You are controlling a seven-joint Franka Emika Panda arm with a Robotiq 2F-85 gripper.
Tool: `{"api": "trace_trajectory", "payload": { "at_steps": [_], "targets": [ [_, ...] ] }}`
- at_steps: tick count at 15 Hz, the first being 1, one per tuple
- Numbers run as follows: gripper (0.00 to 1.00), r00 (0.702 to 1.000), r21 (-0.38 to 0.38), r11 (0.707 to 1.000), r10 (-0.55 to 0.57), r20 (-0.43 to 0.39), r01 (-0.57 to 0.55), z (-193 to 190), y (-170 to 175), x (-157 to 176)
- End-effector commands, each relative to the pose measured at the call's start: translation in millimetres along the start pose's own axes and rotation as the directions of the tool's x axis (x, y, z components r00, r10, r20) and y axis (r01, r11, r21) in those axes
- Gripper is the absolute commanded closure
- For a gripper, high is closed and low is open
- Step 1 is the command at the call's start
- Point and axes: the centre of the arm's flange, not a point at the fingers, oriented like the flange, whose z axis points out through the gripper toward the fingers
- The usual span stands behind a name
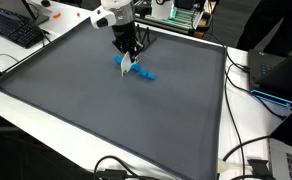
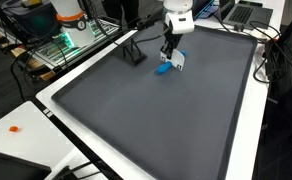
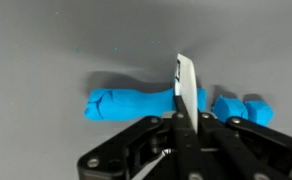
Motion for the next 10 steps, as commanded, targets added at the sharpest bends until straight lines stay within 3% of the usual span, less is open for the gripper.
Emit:
{"api": "trace_trajectory", "payload": {
  "at_steps": [1, 10],
  "targets": [
    [0.99, 1.0, 0.044, 0.999, -0.003, 0.018, 0.002, 22.6, -4.1, -10.2],
    [0.99, 0.997, 0.064, 0.995, 0.074, 0.013, -0.074, 24.9, -2.3, -10.7]
  ]
}}
